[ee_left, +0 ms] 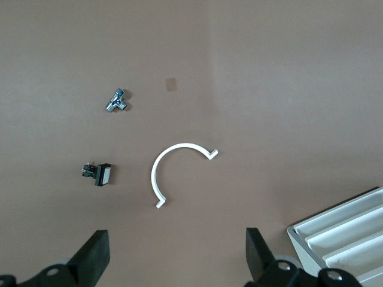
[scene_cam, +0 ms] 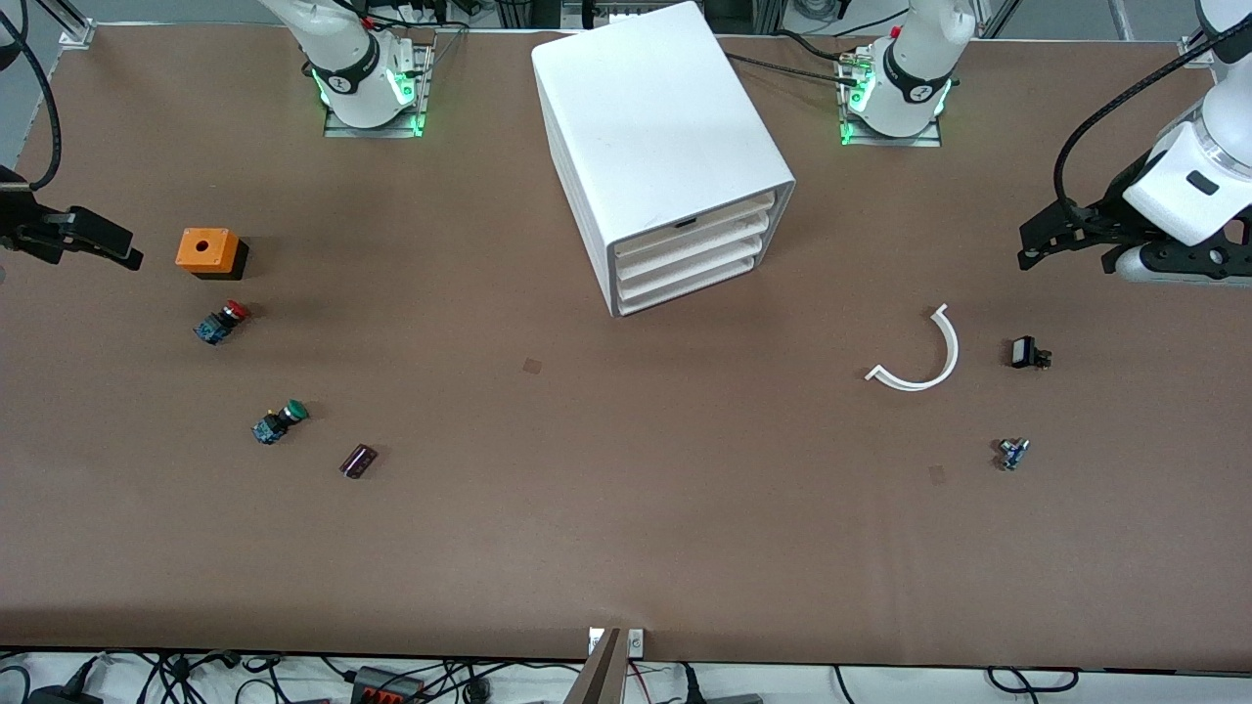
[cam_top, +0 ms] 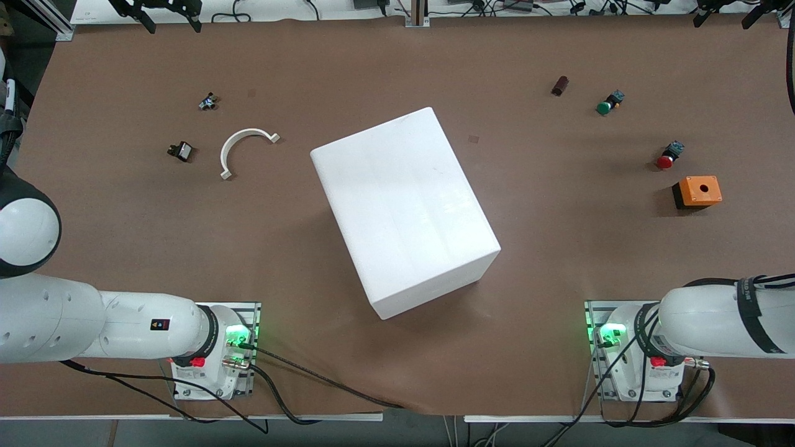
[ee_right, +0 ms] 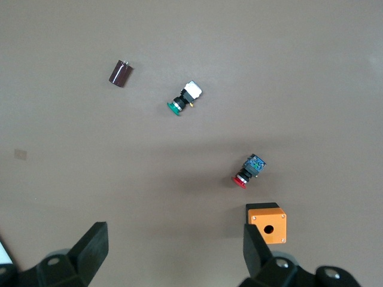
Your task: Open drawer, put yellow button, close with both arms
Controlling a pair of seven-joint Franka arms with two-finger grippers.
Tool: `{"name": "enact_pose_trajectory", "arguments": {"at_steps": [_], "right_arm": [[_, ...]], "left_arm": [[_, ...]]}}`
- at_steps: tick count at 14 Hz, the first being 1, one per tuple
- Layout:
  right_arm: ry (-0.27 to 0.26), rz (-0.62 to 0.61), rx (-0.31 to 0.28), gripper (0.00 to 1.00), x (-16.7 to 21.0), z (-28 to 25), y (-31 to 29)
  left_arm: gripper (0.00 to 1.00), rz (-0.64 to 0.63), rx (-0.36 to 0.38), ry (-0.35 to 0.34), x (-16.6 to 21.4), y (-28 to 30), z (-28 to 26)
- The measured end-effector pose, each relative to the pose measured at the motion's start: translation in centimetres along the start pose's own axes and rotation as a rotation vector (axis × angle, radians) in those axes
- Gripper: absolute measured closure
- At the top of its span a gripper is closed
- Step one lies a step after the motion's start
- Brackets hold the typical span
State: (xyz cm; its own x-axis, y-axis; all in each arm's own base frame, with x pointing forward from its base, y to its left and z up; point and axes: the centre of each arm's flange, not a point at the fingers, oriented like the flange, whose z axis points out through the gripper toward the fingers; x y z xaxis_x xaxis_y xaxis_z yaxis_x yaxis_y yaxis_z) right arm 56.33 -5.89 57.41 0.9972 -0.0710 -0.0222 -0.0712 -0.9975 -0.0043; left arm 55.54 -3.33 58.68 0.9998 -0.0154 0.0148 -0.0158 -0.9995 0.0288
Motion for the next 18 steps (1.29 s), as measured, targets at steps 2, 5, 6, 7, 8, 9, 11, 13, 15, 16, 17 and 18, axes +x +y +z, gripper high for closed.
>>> {"name": "enact_pose_trajectory", "arguments": {"at_steps": [2, 5, 6, 7, 8, 9, 11, 13, 15, 16, 17, 18], "right_arm": [[0.000, -0.006, 0.000, 0.00, 0.00, -0.01, -0.26], [0.000, -0.016, 0.000, 0.00, 0.01, -0.01, -0.77], [0.000, -0.018, 0.000, 0.00, 0.02, 0.00, -0.89], [0.000, -0.019, 0.000, 0.00, 0.01, 0.02, -0.96], [-0.001, -0.020, 0.000, 0.00, 0.01, 0.07, -0.99], [-0.003, -0.020, 0.000, 0.00, 0.00, 0.14, -0.98], [-0.006, -0.023, 0.000, 0.00, -0.02, 0.29, -0.99], [-0.007, -0.027, 0.000, 0.00, -0.02, 0.35, -0.99], [-0.007, -0.033, 0.000, 0.00, -0.02, 0.36, -0.99], [-0.007, -0.035, 0.000, 0.00, -0.02, 0.37, -0.99], [-0.007, -0.035, 0.000, 0.00, -0.02, 0.37, -0.99], [-0.007, -0.035, 0.000, 0.00, -0.02, 0.37, -0.99]], "left_arm": [[0.00, 0.001, 0.001, 0.000, 0.00, 0.02, 0.00], [0.00, 0.003, 0.005, 0.000, 0.00, 0.08, -0.01], [0.00, 0.005, 0.005, 0.001, -0.01, 0.18, -0.03], [0.00, 0.006, 0.005, 0.001, -0.01, 0.25, -0.04], [0.00, 0.006, 0.005, 0.002, 0.00, 0.26, -0.06], [0.00, 0.006, 0.005, 0.003, 0.01, 0.26, -0.06], [0.00, 0.006, 0.005, 0.004, 0.02, 0.26, -0.08], [0.00, 0.006, 0.005, 0.004, 0.02, 0.26, -0.08], [0.00, 0.006, 0.005, 0.004, 0.02, 0.26, -0.08], [0.00, 0.006, 0.006, 0.004, 0.02, 0.25, -0.08], [0.00, 0.006, 0.006, 0.004, 0.02, 0.25, -0.08], [0.00, 0.006, 0.006, 0.003, 0.01, 0.25, -0.07]]}}
